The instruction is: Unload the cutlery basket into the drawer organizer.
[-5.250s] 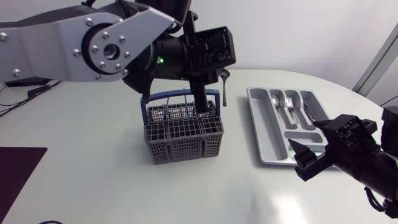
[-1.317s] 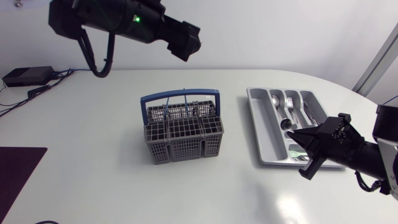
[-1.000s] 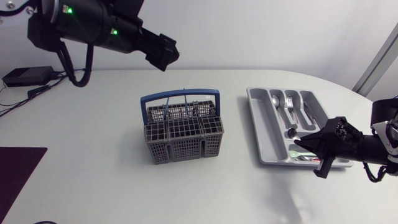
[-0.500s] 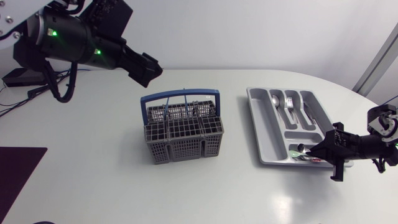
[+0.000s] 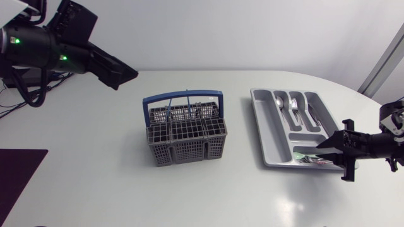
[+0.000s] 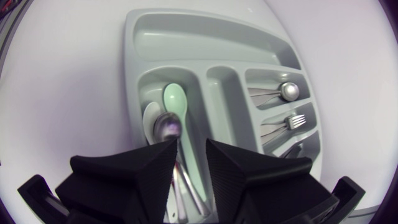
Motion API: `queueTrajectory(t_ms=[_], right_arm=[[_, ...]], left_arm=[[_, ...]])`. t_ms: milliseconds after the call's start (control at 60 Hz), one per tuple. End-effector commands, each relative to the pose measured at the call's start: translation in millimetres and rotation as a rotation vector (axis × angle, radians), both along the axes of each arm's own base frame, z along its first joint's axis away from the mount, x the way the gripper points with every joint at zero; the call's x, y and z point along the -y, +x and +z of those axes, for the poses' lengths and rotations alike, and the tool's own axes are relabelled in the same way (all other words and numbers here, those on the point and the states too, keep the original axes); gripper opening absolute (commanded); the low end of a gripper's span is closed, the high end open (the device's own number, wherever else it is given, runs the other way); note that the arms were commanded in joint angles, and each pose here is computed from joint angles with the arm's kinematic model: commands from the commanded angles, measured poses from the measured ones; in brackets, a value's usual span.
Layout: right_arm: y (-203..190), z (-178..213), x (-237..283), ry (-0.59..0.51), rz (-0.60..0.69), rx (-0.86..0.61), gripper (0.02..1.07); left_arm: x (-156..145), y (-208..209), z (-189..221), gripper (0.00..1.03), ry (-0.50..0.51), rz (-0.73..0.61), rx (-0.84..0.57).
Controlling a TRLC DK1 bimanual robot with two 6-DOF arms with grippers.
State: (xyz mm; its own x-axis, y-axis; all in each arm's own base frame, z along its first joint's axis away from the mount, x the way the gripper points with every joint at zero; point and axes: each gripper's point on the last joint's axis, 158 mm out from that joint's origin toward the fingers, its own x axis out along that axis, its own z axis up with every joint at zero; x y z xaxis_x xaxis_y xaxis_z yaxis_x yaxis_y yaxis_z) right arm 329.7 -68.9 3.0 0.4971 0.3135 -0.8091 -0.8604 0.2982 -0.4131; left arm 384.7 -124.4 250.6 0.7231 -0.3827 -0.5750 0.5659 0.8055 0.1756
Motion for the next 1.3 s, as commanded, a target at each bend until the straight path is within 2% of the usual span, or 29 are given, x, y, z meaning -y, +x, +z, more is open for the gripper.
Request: queueTrajectory(t_ms=[0,150,250,583,850,1117,1167,1267,1283], right_arm=[[1,20,-5,0.011,-0.026,0.049,0.62],[-1,55,-31,0.054,-0.046,0.109,0.72],[-8,72,-61,0.097,-0.044,0.132,0.74],[-44,119,-179,0.284,0.009,0.13,0.75],[-58,113,-251,0.345,0.062,0.052,0.75],[-63,90,-295,0.34,0.108,-0.034,0.74],[-63,86,-298,0.339,0.106,-0.046,0.71],[-62,79,-303,0.331,0.115,-0.062,0.51],[-62,77,-305,0.331,0.119,-0.068,0.45]], left_arm=[[-18,-1,-9,0.97,0.02,-0.004,0.014],[-33,0,-23,0.97,-0.008,-0.028,0.015],[-43,4,-34,0.97,-0.009,-0.024,0.035],[-42,24,-74,0.96,-0.038,-0.053,0.029],[-20,62,-121,0.94,-0.047,-0.094,-0.018],[-12,106,-149,0.94,-0.048,-0.104,-0.052],[-12,112,-152,0.86,-0.053,-0.098,-0.057],[-14,120,-155,0.66,-0.059,-0.09,-0.062],[-14,121,-155,0.6,-0.061,-0.088,-0.063]])
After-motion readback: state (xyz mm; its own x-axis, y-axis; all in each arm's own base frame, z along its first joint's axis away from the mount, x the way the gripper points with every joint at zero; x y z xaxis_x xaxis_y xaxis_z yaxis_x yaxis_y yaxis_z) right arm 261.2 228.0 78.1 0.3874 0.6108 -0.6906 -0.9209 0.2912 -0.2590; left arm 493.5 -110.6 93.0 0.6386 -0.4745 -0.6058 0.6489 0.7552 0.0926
